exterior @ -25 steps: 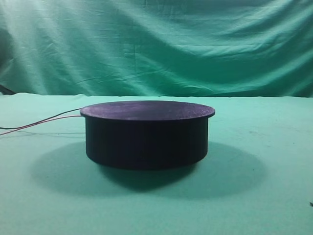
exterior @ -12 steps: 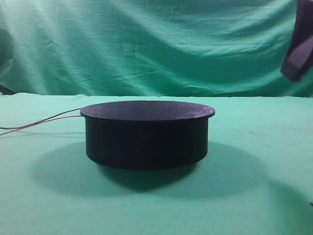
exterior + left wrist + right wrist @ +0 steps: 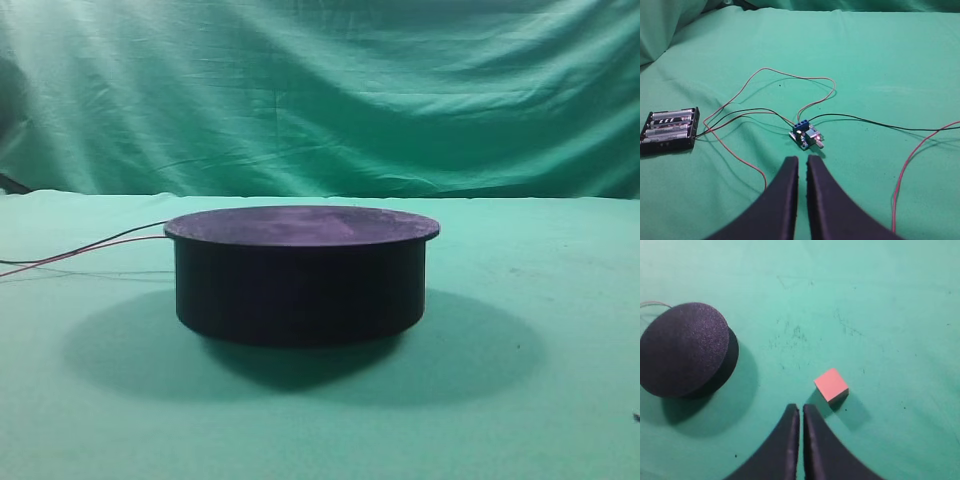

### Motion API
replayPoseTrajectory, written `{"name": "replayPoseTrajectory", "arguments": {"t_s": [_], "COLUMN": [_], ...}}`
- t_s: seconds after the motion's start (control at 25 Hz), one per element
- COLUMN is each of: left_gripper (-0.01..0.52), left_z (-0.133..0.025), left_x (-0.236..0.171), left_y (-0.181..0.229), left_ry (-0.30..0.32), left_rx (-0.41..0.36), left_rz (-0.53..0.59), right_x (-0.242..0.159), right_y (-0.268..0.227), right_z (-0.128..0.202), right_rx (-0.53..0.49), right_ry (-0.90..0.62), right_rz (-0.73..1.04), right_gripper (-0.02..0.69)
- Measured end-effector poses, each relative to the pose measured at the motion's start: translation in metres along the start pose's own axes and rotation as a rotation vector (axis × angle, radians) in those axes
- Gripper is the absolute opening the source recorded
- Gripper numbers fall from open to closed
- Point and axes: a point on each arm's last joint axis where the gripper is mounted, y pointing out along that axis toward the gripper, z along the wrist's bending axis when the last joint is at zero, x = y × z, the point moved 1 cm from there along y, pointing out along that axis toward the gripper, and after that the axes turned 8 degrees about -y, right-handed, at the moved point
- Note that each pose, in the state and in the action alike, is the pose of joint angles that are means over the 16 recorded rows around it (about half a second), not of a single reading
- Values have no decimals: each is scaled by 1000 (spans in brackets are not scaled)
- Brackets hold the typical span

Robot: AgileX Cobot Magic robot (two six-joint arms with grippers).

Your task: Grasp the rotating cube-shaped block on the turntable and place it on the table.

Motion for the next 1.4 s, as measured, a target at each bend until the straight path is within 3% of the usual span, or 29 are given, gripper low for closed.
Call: {"name": "replayPoseTrajectory", "arguments": {"t_s": [0.48,0.92,1.4], "left_gripper": [0,0,0], "left_z": [0,0,0], "left_x": [0,0,0], "left_y": [0,0,0], "left_ry": [0,0,0], "left_rx": [0,0,0], "left_rz": [0,0,0], "right_x": [-18,-82,-119], "right_y": [-4,20,41], "right_z": [-14,-30,-32], "right_rx": [-144,-333,-372], "right_ry": [-40,-17,-13], "right_rz": [-141,-363,-451], "right_gripper": [0,0,0]}}
